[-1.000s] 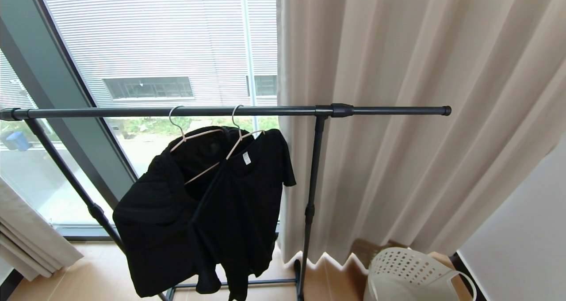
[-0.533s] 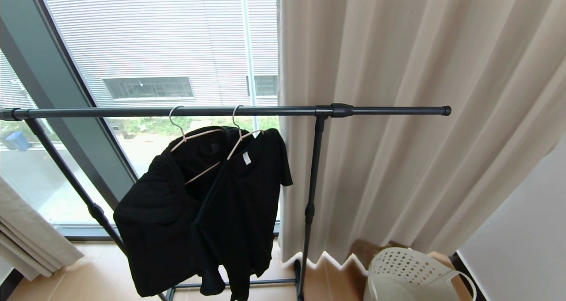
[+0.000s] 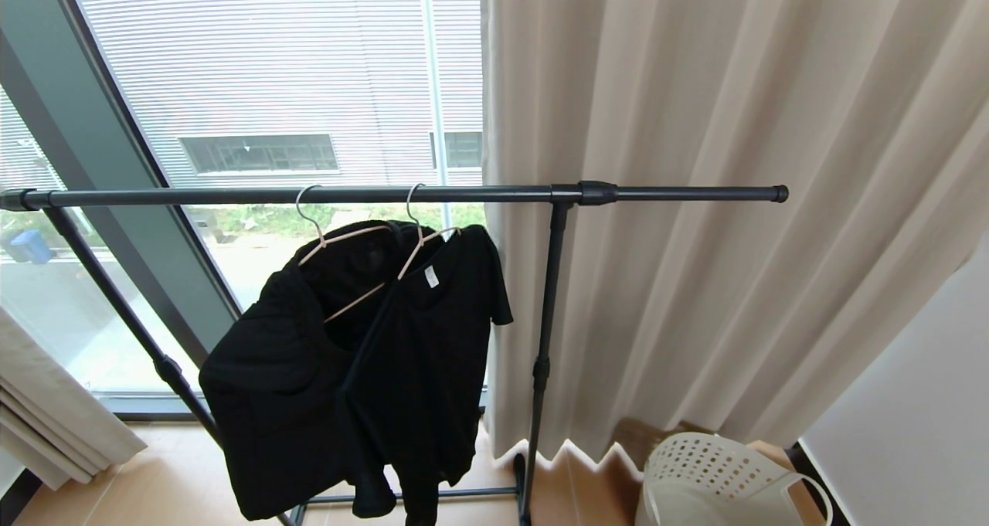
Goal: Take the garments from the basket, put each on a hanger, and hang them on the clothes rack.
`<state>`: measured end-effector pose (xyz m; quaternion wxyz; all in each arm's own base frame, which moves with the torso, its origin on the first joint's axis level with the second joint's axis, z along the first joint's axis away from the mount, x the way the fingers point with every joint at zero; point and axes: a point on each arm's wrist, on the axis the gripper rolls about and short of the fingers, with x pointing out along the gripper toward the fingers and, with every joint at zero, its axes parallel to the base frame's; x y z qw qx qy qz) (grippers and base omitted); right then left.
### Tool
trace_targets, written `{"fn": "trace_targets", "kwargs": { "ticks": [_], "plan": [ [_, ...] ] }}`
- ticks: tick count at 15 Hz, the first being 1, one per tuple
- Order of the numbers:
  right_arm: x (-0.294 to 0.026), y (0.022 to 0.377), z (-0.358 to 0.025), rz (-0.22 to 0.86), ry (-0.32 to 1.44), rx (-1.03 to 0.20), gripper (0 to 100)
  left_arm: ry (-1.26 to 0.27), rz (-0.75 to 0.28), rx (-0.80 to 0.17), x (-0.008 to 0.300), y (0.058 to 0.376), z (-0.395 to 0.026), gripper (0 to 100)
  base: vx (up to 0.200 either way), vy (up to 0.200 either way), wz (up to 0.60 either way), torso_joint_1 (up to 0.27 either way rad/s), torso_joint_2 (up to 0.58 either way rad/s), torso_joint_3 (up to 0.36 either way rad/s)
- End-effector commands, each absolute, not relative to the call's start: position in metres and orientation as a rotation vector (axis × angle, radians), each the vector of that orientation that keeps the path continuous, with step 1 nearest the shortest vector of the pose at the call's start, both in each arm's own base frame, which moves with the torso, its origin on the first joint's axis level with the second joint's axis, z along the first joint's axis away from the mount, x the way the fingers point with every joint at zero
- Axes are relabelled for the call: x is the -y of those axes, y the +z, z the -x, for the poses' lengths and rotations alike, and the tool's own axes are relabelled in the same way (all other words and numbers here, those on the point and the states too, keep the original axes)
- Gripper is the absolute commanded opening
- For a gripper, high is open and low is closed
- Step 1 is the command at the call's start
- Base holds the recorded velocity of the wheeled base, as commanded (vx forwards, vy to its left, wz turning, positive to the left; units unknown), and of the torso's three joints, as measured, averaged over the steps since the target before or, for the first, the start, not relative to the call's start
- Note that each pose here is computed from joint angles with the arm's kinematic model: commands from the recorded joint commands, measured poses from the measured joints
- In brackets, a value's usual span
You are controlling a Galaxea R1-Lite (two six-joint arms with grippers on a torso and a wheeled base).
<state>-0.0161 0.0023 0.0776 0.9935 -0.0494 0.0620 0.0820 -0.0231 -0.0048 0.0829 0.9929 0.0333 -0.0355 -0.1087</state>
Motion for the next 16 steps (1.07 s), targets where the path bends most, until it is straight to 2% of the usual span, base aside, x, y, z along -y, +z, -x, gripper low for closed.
{"fn": "trace_targets", "kwargs": {
  "ticks": [1, 11, 14, 16],
  "plan": [
    [-0.0024, 0.0761, 0.0224, 0.103, 0.148, -0.043, 100, -0.217, -0.067, 0.078, 0.0048, 0.0828, 0.0236, 100, 0.0, 0.0, 0.0, 0.0, 0.0, 0.0],
    [0.0006, 0.0751, 0.0228, -0.003, -0.02, -0.031, 100, -0.214, -0.066, 0.078, 0.0047, 0.0828, 0.0236, 100, 0.0, 0.0, 0.0, 0.0, 0.0, 0.0],
    [-0.0002, 0.0752, 0.0231, 0.049, 0.019, -0.035, 100, -0.214, -0.067, 0.078, 0.0047, 0.0828, 0.0236, 100, 0.0, 0.0, 0.0, 0.0, 0.0, 0.0],
    [-0.0029, 0.0754, 0.0235, 0.056, 0.138, -0.034, 100, -0.214, -0.066, 0.078, 0.0047, 0.0828, 0.0236, 100, 0.0, 0.0, 0.0, 0.0, 0.0, 0.0]
  ]
}}
